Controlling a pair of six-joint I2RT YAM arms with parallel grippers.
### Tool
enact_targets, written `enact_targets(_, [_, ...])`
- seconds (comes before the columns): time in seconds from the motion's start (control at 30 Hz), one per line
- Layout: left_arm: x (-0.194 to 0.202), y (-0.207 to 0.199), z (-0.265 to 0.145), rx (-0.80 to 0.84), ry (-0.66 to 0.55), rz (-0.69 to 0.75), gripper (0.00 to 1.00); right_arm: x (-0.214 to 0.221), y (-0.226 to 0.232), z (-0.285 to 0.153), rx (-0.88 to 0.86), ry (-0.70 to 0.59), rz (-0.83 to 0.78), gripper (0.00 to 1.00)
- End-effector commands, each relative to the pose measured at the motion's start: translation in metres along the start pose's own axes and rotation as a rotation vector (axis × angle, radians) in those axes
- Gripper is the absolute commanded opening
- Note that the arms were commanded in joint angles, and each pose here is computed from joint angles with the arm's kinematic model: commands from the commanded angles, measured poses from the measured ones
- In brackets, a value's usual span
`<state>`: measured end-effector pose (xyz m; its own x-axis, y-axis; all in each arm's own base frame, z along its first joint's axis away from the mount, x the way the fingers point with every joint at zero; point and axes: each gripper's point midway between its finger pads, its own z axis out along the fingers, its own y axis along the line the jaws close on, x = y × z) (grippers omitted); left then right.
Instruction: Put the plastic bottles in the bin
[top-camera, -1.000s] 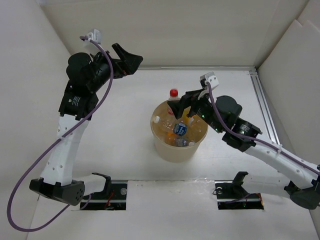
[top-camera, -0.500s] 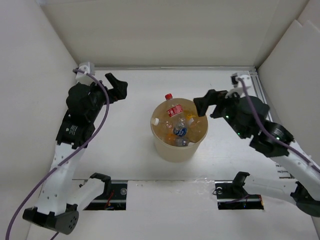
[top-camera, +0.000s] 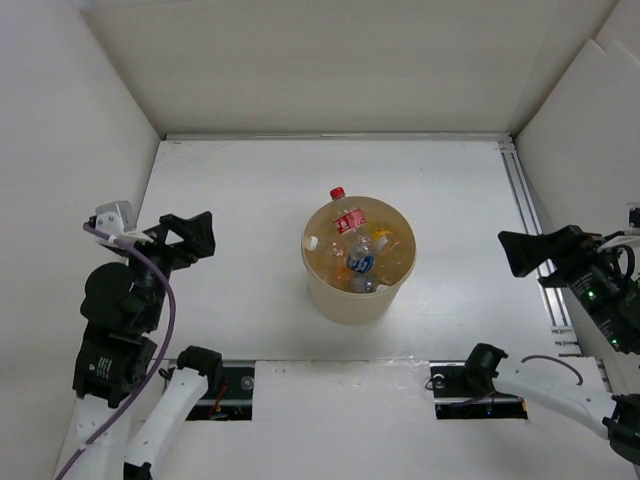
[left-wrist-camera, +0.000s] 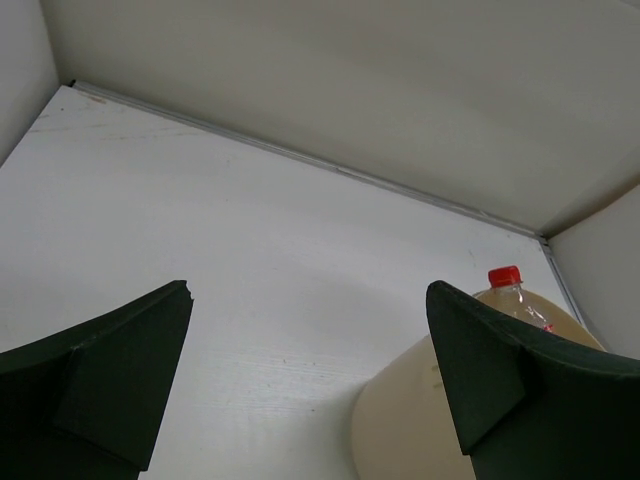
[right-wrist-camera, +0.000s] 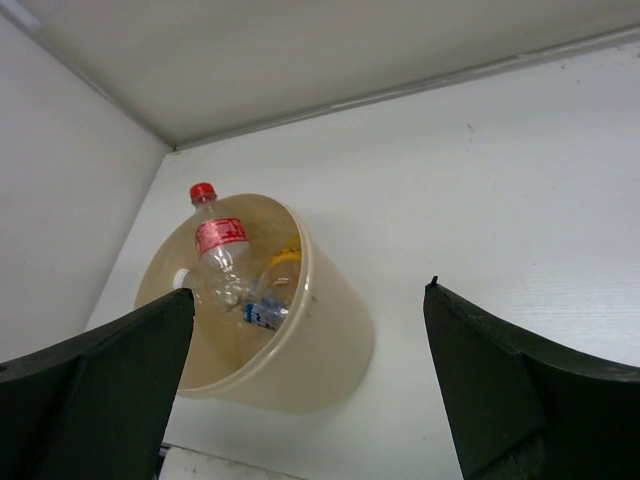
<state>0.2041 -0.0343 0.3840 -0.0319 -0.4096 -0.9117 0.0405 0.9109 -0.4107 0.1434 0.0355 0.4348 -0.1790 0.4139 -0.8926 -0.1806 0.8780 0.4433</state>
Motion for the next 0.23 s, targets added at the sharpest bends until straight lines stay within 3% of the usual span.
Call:
enact_targets(0.0, [0.001, 0.005, -0.015, -0.001, -0.007, 0.005, 1.0, 0.013, -0.024, -0.011, 0.069, 0.048, -0.034, 1.0])
enact_targets(0.2, [0.002, 0.009, -0.028, 0.005, -0.021, -0.007, 1.0, 0.009, -0.036, -0.024, 0.061, 0.016, 0.0, 1.0])
